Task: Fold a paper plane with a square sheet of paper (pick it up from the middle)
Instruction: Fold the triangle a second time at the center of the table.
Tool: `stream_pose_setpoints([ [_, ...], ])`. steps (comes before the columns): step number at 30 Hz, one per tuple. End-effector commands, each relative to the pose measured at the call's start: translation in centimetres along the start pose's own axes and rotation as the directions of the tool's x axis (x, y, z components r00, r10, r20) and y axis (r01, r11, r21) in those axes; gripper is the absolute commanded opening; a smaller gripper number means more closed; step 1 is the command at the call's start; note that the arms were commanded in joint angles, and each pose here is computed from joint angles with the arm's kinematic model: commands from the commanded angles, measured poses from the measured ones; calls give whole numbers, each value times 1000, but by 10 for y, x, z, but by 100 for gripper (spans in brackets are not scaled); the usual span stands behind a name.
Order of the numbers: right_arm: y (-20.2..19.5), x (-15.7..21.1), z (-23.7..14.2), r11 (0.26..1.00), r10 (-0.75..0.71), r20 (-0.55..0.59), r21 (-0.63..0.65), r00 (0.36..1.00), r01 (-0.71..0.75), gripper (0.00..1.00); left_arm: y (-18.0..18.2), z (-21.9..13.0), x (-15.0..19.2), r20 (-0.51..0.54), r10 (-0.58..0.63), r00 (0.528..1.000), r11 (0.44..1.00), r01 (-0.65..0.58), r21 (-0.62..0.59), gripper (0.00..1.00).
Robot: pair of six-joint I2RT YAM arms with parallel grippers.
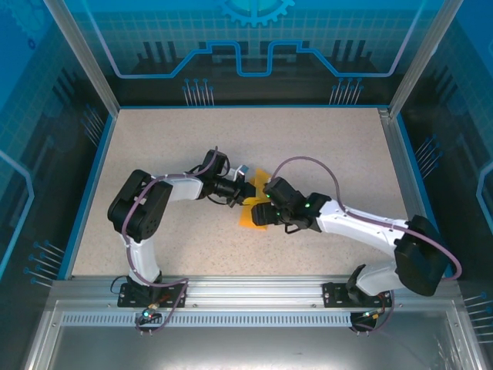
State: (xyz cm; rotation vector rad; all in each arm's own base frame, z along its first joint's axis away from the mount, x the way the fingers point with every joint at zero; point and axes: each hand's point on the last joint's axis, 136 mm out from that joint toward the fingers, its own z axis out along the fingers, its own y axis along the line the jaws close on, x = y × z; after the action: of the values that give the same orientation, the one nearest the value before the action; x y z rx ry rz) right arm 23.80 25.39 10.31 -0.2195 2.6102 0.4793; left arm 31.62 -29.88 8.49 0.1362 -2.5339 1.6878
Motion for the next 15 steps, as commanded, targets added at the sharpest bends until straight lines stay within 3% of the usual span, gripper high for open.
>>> stream_pose_setpoints([
  [1,-10,-2,-5,998,68,43,-9,997,-67,77,-9,1,3,-39,55,998,998,-54,33,7],
  [8,18,0,-6,996,-78,6,-46,997,78,78,3,0,3,-32,11,999,999,-12,-47,19],
  [15,36,1,2,984,-175,-8,40,984,175,78,16,-8,3,10,-7,1000,986,8,-169,14],
])
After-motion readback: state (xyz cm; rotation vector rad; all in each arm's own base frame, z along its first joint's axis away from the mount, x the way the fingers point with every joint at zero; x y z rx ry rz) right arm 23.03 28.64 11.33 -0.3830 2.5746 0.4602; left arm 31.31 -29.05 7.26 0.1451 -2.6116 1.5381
